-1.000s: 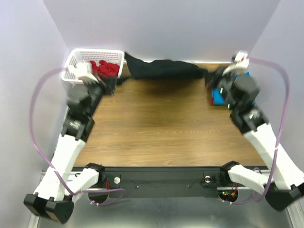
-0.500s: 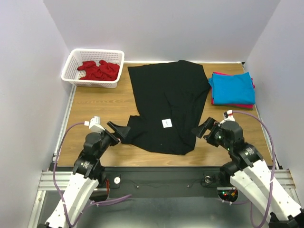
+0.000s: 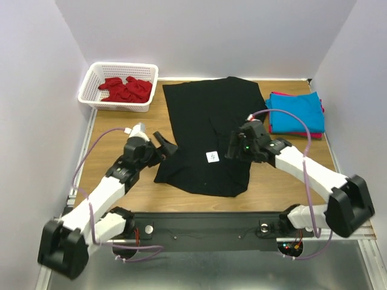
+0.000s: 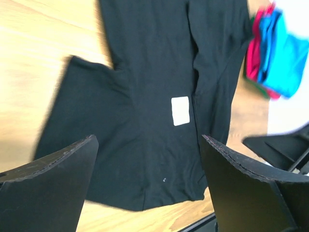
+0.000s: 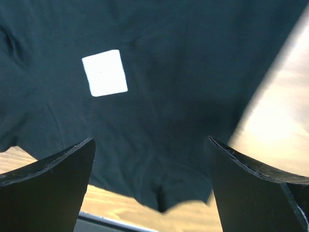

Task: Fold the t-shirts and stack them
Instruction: Flatten the tshirt out

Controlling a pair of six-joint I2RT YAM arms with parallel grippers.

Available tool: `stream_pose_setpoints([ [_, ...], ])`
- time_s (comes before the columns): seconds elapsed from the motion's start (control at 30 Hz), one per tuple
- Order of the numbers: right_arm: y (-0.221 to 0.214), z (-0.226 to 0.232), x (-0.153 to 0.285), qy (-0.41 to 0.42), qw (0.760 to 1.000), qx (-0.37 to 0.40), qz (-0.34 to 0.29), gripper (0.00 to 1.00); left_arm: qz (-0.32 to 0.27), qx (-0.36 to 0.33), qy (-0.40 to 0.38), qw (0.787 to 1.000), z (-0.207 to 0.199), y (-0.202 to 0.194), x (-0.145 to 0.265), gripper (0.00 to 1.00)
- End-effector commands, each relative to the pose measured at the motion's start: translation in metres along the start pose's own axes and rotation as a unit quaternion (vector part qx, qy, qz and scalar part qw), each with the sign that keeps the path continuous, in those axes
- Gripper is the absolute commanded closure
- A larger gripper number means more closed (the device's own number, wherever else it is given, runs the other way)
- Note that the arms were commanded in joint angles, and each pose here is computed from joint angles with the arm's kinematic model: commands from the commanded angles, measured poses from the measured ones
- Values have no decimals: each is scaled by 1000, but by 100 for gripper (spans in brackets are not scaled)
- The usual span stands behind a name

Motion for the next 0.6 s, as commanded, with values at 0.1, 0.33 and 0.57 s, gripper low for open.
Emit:
stream_pose_setpoints([
  [0.1,-8,44,-38,50,998,25,9,0,48,-58,-92,993,-61,-17,-55,1],
  [0.33,-41,24,-67,-4,999,-2,52,0,152,-38,-11,988,-5,-78,-94,1],
  [0.57,-45,12,-81,-46,998,-1,51,0,198,-8,43,979,30,-139,-66,2],
])
Point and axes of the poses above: each gripper's point midway between its finger pads, its own x axis back along the fingers, its own z axis along the line the jaws close on, y = z × x, the point moved 3 cm from there along x, back along the fingers, and after that the axes turned 10 degrees about x, right-handed, at the moved point
